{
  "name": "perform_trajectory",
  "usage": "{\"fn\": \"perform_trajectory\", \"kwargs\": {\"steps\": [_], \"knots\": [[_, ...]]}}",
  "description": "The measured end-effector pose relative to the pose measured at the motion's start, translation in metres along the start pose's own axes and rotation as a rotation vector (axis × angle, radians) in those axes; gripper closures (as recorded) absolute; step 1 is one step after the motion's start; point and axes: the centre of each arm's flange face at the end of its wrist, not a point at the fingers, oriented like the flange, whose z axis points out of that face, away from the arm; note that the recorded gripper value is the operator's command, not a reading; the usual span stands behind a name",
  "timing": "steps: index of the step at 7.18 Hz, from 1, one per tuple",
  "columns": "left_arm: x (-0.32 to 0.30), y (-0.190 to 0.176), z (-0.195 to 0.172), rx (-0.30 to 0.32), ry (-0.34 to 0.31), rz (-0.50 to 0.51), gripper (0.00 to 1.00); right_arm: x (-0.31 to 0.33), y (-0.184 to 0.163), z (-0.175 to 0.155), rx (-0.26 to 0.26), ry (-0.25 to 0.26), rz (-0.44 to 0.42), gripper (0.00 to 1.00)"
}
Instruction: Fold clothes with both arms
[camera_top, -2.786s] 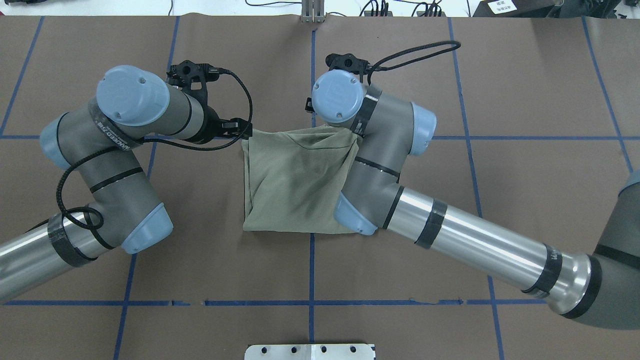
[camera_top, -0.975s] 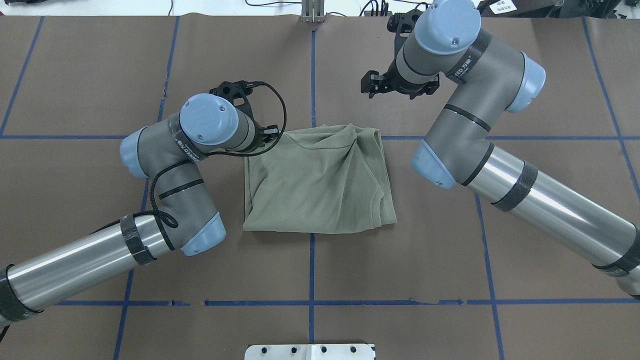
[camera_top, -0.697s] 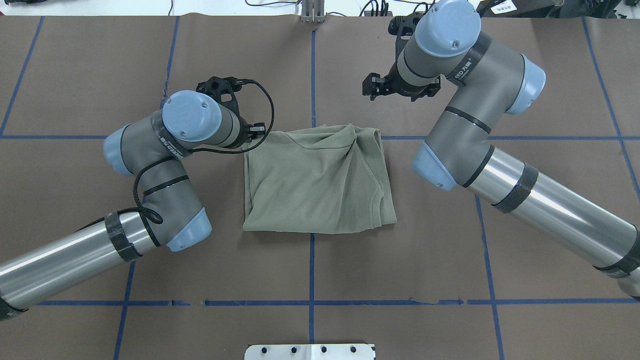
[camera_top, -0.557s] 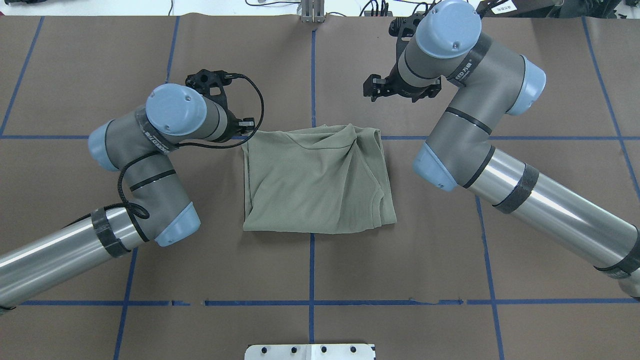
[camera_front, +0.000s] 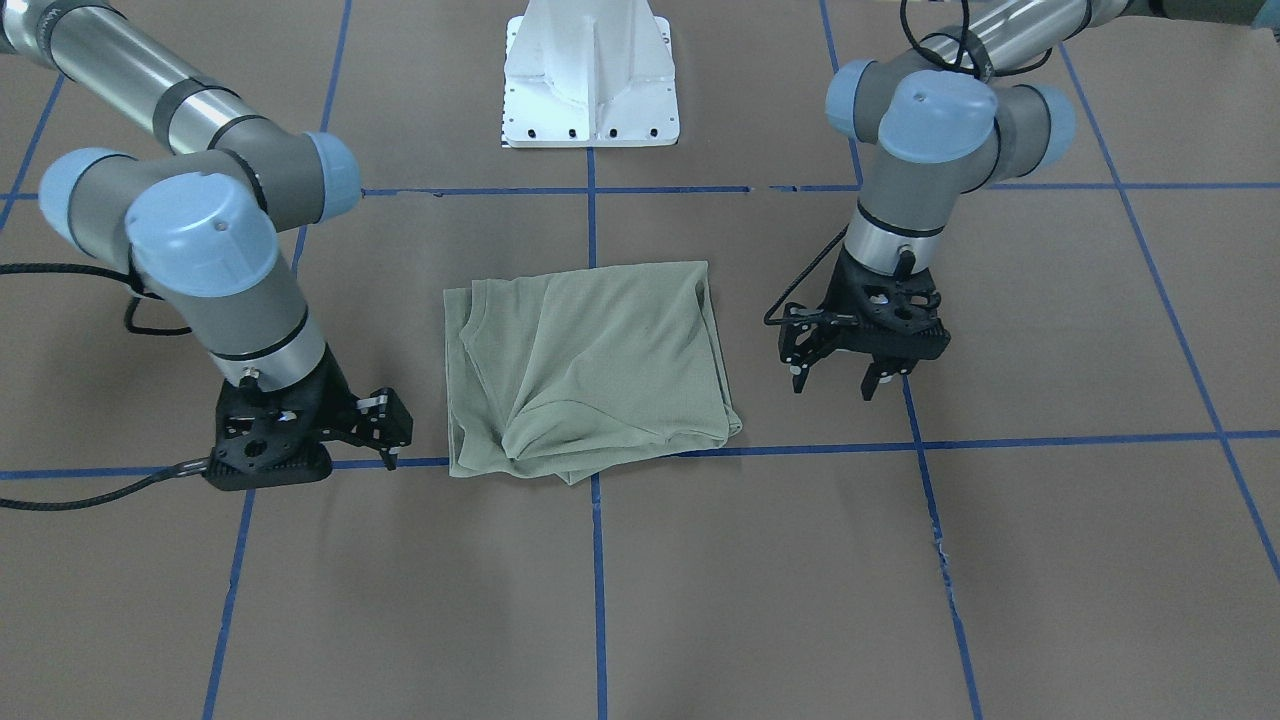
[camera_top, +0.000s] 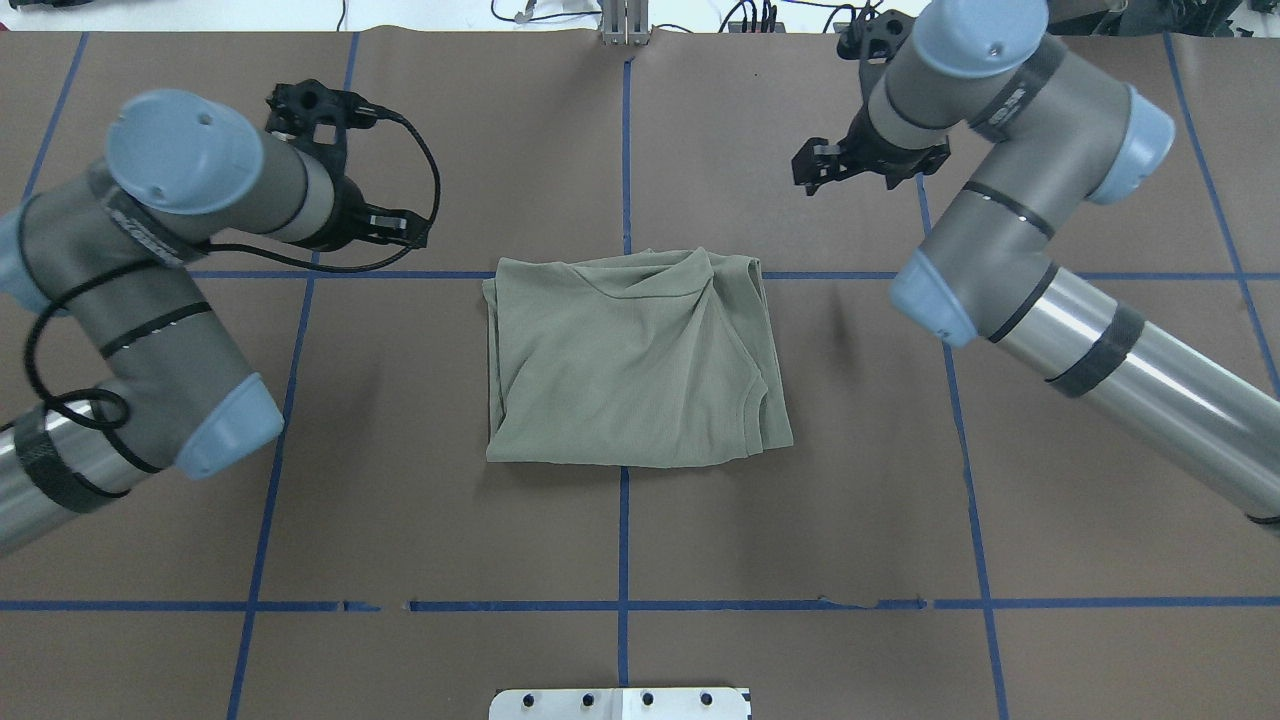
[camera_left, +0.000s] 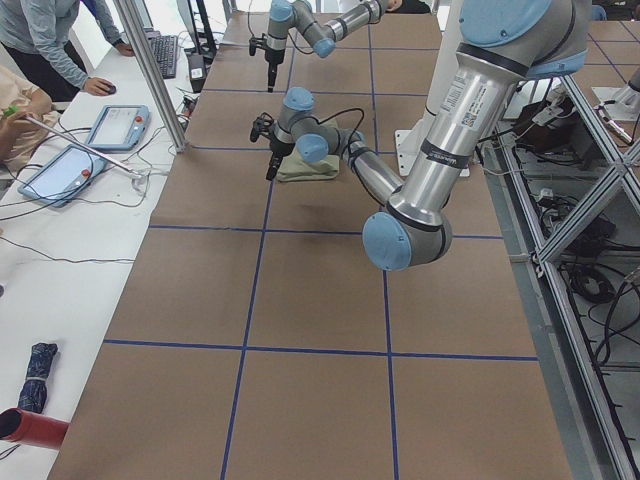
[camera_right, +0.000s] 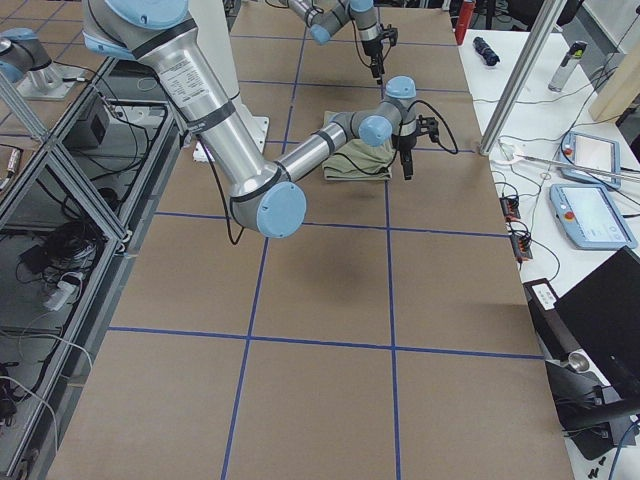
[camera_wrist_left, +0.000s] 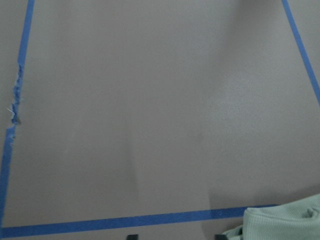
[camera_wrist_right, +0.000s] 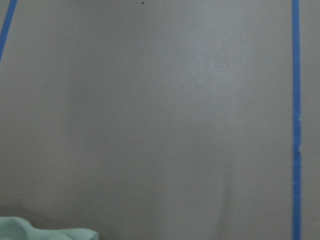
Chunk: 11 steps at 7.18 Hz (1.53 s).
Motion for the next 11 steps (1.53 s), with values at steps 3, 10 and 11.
{"fn": "perform_trajectory", "kwargs": {"steps": [3, 10, 11], "knots": [[-0.197, 0.005, -0.086, -0.059, -0.082, 0.265, 0.0, 0.222, -0.005, -0.052, -0.072, -0.053, -0.142, 0.0], [-0.504, 0.089, -0.156, -0.23, -0.135, 0.088, 0.0, 0.452, 0.168, -0.13, -0.199, 0.055, 0.119, 0.0], [-0.507, 0.095, -0.156, -0.266, -0.122, 0.062, 0.0, 0.448, 0.174, -0.137, -0.201, 0.055, 0.124, 0.0]]}}
